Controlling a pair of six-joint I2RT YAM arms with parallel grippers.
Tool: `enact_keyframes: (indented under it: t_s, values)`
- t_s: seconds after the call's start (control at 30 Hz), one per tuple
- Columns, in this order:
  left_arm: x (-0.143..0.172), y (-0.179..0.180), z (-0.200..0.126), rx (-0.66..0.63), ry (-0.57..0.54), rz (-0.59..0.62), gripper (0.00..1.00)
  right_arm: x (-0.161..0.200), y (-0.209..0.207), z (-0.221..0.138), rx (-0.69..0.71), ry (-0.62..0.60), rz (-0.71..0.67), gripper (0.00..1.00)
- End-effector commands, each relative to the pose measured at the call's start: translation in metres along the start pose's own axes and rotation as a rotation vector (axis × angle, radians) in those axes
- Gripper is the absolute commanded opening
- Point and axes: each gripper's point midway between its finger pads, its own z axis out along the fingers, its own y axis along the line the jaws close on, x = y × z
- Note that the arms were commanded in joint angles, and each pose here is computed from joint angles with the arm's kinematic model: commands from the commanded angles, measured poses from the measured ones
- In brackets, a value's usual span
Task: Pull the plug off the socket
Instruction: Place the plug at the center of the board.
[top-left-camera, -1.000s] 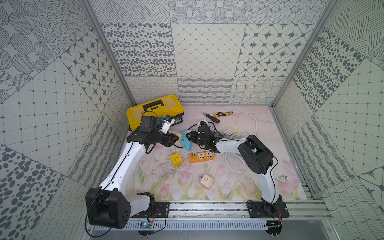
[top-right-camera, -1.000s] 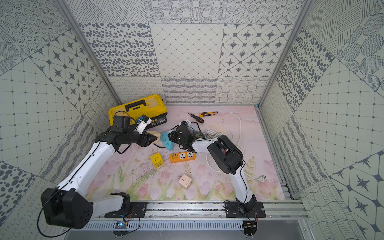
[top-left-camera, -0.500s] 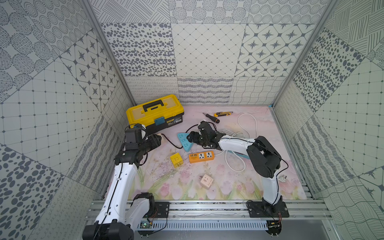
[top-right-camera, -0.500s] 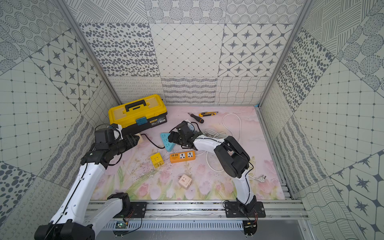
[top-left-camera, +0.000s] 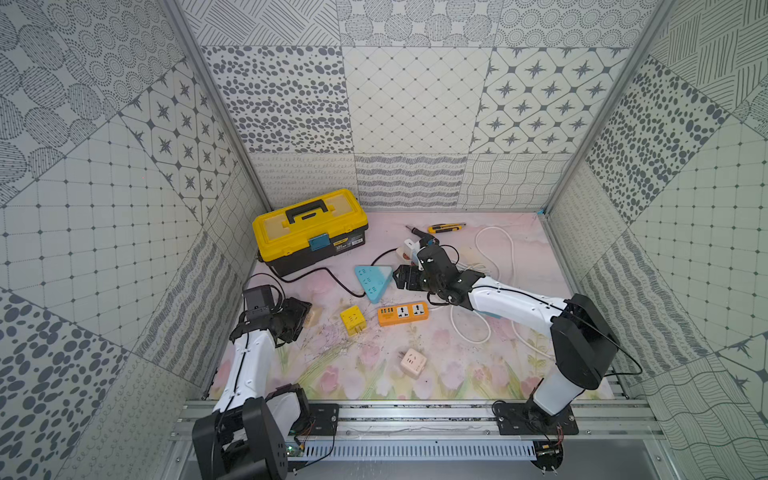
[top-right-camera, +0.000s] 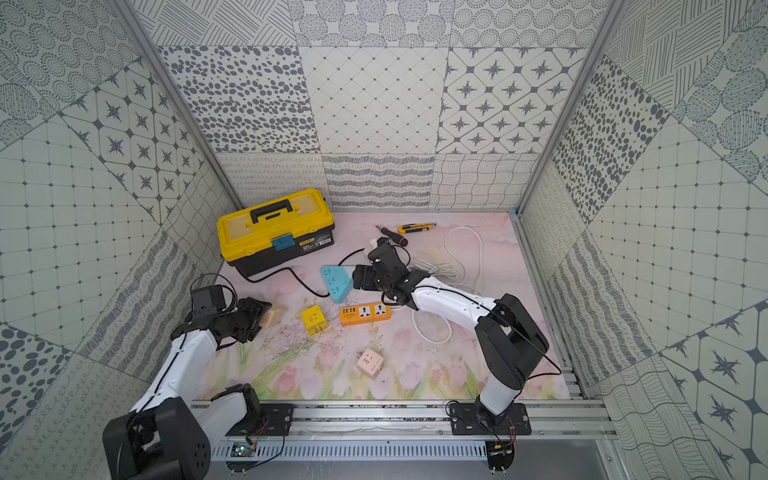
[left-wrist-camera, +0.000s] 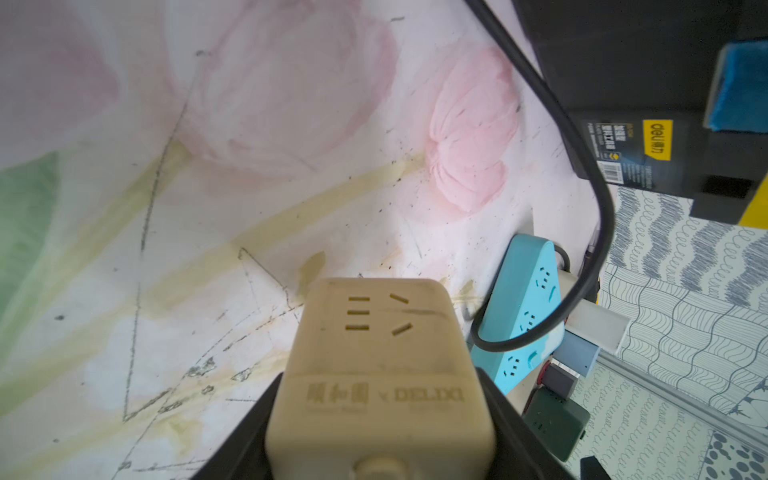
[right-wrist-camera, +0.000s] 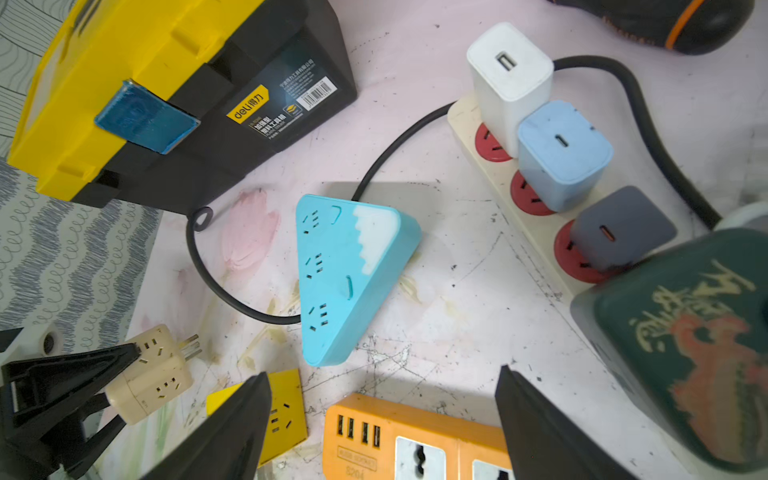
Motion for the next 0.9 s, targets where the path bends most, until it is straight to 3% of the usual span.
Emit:
enact_keyframes:
  t_s: [0.0, 0.07, 0.2, 0.43, 0.7, 0.87]
  values:
    - [-0.004, -0.019, 0.014, 0.13, 0.068, -0.057, 0.16, -0.004, -0.004, -0.003, 0.013, -0.03, -0.021, 0.9]
    - [-0.004, -0.015, 0.02, 0.117, 0.085, -0.072, 0.22, -0.003, -0.005, -0.003, 0.016, -0.03, -0.021, 0.9]
    - [-0.005, -0.006, 0.025, 0.064, 0.105, -0.089, 0.45, -0.005, -0.011, -0.008, 0.038, -0.045, -0.026, 0.9]
    - [-0.018, 0.018, 0.004, -0.09, -0.04, -0.08, 0.77, -0.011, -0.034, -0.025, 0.131, -0.093, -0.052, 0.91]
    - [-0.025, 0.02, -0.029, -0.123, -0.181, -0.017, 0.99, -0.01, -0.072, -0.058, 0.259, -0.083, -0.105, 0.94]
    - [-0.025, -0.014, -0.046, -0.021, -0.167, 0.108, 0.99, -0.011, -0.104, -0.077, 0.34, -0.019, -0.134, 0.99]
